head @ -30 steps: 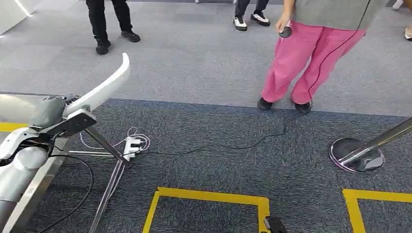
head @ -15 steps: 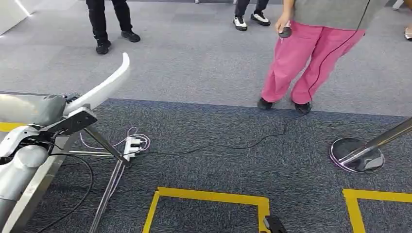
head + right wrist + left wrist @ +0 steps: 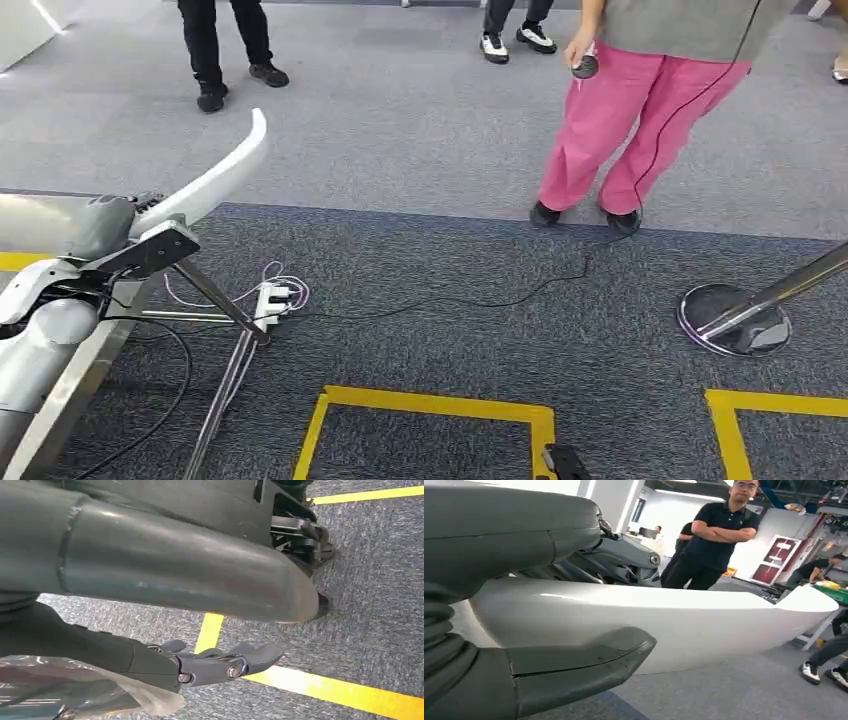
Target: Take the parts from the cabinet and place them on the table.
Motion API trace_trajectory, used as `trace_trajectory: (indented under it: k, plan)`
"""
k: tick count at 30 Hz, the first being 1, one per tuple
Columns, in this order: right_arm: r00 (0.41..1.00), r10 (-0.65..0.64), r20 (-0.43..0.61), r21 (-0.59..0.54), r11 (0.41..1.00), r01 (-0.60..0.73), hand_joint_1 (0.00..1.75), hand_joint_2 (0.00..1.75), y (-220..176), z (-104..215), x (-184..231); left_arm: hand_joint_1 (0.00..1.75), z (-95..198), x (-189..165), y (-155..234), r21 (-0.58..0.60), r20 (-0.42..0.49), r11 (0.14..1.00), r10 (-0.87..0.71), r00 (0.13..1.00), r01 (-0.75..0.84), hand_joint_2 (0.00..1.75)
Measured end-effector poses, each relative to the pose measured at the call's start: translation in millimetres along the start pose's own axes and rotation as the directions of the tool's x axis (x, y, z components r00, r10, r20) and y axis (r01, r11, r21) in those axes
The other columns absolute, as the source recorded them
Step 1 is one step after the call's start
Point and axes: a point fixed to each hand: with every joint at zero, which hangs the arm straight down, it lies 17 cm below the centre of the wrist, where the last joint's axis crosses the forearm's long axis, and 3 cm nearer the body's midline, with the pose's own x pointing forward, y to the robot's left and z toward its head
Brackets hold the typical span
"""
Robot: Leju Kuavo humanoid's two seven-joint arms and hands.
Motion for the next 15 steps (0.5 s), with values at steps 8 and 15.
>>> trace_trajectory:
  k: [8, 15]
  plan:
    - [1.0, -0.002, -0.004, 0.002, 1.0, 0.002, 0.0, 0.0, 0.3, 0.1, -0.8, 1.75, 0.0, 0.0, -0.3, -0.002, 0.0, 1.0, 0.001, 1.0, -0.001, 1.75]
    - [1.0, -0.003, -0.008, 0.002, 1.0, 0.003, 0.0, 0.0, 0.4, 0.1, -1.5, 1.75, 0.2, -0.9, -1.0, -0.006, -0.005, 1.0, 0.002, 1.0, -0.002, 1.75]
